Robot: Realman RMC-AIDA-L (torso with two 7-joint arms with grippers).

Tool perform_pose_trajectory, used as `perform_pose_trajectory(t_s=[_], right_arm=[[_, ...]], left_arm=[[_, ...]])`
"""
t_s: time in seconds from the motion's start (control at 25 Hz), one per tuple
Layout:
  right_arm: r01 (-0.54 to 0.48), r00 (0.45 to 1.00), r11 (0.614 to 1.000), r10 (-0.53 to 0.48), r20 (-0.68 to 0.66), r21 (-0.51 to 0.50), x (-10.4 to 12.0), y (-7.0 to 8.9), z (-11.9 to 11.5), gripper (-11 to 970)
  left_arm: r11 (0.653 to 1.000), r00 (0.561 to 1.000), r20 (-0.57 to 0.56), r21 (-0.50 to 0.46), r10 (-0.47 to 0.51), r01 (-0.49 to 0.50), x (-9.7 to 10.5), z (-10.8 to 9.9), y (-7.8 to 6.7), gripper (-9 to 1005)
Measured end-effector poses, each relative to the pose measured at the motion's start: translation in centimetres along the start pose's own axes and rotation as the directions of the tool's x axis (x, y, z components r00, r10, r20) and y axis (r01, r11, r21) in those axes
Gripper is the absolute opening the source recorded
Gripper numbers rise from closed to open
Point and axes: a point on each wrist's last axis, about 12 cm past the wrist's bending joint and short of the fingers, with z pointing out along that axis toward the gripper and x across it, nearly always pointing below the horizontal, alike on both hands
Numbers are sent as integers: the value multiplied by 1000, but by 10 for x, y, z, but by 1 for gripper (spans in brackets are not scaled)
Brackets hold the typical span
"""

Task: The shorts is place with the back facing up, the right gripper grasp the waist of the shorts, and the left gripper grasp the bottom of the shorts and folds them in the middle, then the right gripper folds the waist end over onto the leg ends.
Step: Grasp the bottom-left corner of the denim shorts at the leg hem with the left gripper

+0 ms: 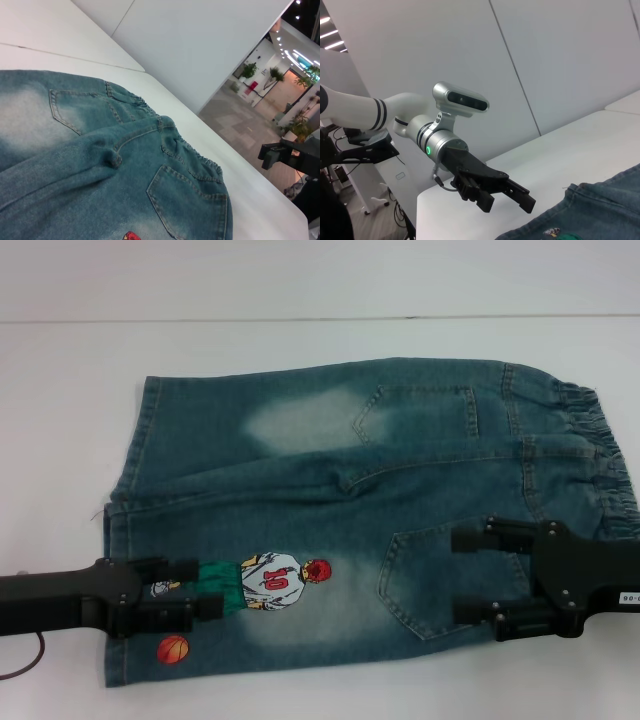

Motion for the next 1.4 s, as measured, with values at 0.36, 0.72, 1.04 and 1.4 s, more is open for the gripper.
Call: perform_pose_trajectory(t_s=[0.36, 0.72, 1.04, 1.4], right_arm=[[-5, 1000, 1000, 5, 2, 3, 2, 0, 1, 943], [-6, 1000, 1000, 6, 2, 7, 2, -1, 2, 940], [-8, 1000, 1000, 8, 2, 6, 1, -1, 2, 938], [-8, 1000, 1000, 8, 4, 3, 1, -1, 2, 935]], left_arm=[[1000, 1000, 0, 0, 0, 0, 0, 0, 0, 915], [1000, 1000, 1, 3, -2, 2, 0, 1, 0, 913], [1000, 1000, 0, 5, -5, 5, -1, 2, 0, 912], [1000, 1000, -1, 10, -13, 13, -2, 1, -1, 910]])
